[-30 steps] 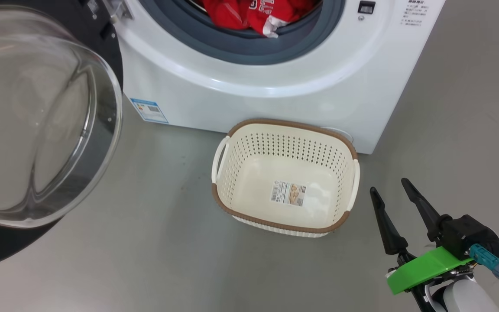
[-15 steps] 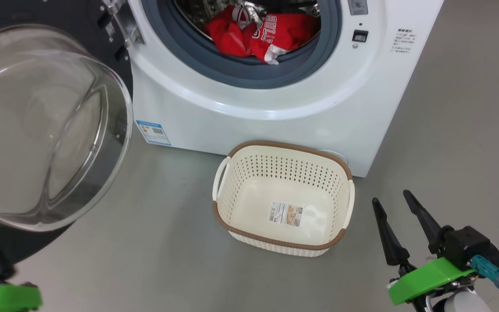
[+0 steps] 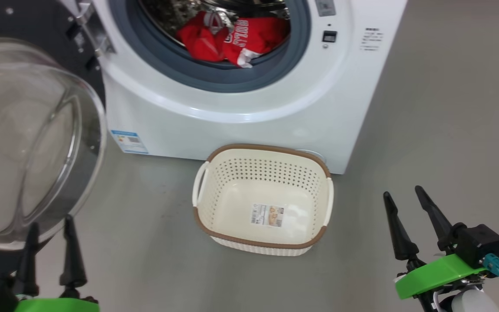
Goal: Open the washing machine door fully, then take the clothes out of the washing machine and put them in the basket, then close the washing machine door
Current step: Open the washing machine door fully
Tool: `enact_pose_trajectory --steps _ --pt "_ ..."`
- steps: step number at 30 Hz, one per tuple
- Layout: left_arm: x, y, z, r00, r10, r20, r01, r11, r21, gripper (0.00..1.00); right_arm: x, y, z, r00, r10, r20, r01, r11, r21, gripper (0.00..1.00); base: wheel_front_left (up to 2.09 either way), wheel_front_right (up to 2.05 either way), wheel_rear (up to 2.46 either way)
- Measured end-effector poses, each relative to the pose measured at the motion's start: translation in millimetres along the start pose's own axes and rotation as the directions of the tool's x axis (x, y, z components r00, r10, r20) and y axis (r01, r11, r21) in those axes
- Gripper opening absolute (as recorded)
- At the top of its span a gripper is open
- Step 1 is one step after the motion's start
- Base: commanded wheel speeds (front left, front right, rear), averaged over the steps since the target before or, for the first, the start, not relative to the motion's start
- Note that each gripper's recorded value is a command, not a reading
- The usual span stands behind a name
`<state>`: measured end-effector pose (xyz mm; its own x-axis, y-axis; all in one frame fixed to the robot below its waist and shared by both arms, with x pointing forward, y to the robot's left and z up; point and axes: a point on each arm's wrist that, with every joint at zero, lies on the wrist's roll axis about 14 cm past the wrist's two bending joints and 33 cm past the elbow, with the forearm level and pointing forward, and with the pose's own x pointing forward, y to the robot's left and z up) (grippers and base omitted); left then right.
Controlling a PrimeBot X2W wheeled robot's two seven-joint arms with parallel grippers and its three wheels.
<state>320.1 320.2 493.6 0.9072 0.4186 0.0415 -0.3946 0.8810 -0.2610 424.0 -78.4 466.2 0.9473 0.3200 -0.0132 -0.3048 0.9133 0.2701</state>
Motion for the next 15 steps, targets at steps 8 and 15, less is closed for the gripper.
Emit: enact_pose_trajectory --steps 8,15 --pt "11 -55 -13 0.986 -0.164 -0.03 0.164 0.986 -0.002 1.0 -16 -33 8 0.994 -0.108 0.026 0.108 0.994 0.004 1.0 0.0 0.0 0.0" --pt "16 -91 -25 0.958 -0.28 -0.063 0.28 0.96 -0.004 1.0 -35 -63 14 0.977 -0.207 0.044 0.207 0.978 0.004 1.0 0.0 0.0 0.0"
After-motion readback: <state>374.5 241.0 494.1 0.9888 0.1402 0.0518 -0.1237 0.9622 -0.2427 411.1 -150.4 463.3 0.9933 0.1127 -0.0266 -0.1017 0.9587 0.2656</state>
